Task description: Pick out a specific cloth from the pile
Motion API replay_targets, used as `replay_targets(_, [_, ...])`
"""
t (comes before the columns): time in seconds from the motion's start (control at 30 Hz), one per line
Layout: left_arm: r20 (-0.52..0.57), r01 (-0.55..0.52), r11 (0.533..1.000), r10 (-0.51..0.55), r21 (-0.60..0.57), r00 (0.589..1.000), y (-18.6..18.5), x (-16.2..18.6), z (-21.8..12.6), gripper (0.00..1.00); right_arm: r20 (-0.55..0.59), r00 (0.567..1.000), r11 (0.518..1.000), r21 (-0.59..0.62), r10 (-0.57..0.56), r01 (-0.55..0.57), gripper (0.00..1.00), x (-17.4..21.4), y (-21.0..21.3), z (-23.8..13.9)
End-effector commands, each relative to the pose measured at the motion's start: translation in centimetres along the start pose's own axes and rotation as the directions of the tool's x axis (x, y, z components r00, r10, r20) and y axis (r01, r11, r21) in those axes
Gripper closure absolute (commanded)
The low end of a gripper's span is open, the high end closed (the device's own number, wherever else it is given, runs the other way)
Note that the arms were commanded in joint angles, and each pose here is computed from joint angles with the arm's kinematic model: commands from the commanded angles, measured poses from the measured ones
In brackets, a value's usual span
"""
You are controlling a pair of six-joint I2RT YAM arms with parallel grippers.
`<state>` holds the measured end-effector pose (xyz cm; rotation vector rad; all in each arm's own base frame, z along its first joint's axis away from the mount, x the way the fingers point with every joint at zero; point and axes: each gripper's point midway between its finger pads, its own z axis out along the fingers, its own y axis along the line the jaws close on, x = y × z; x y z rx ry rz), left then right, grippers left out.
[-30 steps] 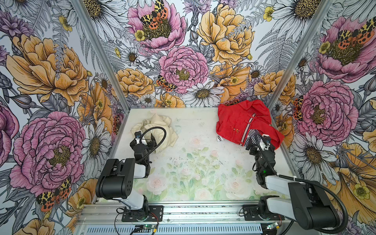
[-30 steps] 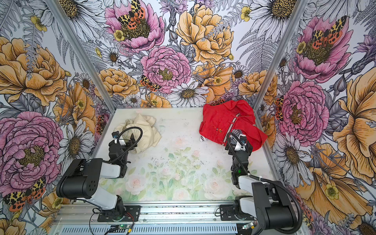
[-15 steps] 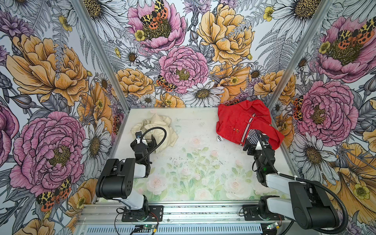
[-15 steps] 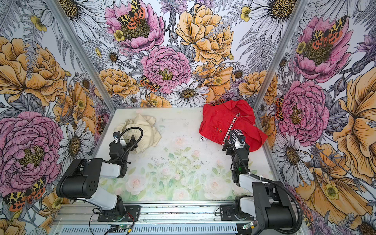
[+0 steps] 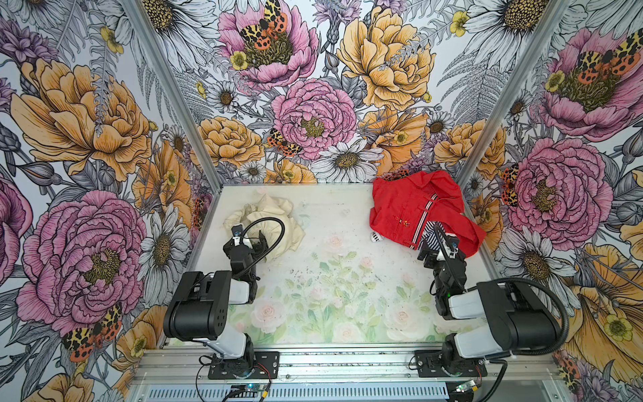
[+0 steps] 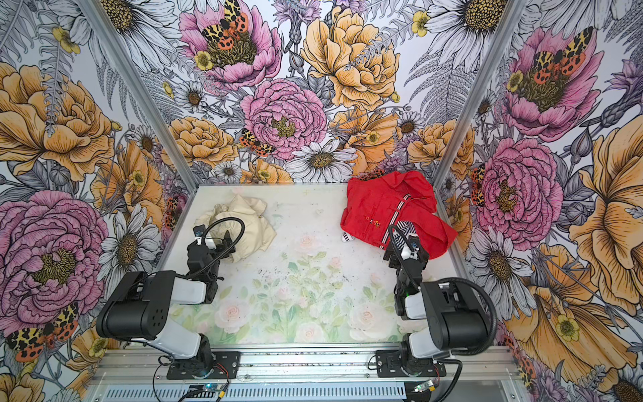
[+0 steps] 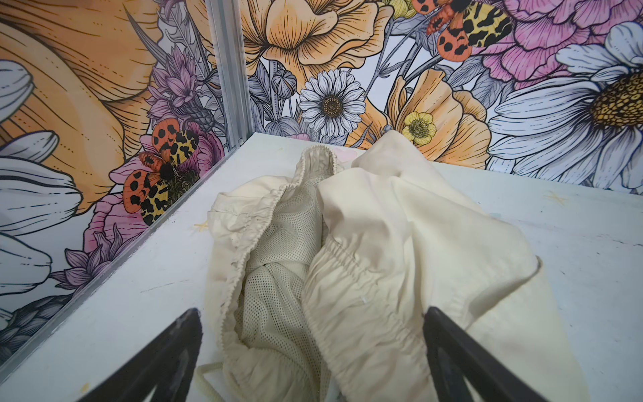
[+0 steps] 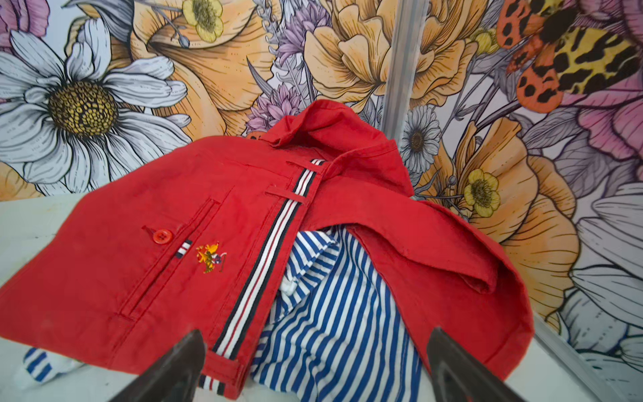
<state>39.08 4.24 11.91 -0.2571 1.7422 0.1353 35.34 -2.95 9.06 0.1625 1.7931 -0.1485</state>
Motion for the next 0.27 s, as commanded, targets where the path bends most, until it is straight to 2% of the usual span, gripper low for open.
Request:
replay_targets(0.0, [0.033, 0.003, 1.0, -0.003, -0.003, 0.999, -0.2, -1.3, 0.2, 0.01, 0.052, 0.998, 0.994, -0.102, -0.045, 0.05, 0.01, -3.5, 2.1, 1.9])
replay_targets(0.1, [0.031, 0.003, 1.0, -0.003, -0.001, 1.0, -0.2, -1.3, 0.3, 0.01, 0.004, 0.997, 0.988, -0.139, -0.074, 0.074, 0.01, -3.4, 3.1, 3.0])
replay_targets(0.23, [0.066, -0.009, 0.998, 0.005, 0.062, 0.998, -1.1, -1.4, -0.5, 0.01, 0.048, 0.997, 0.991, -0.114, -0.058, 0.063, 0.0, -3.6, 2.6, 2.4])
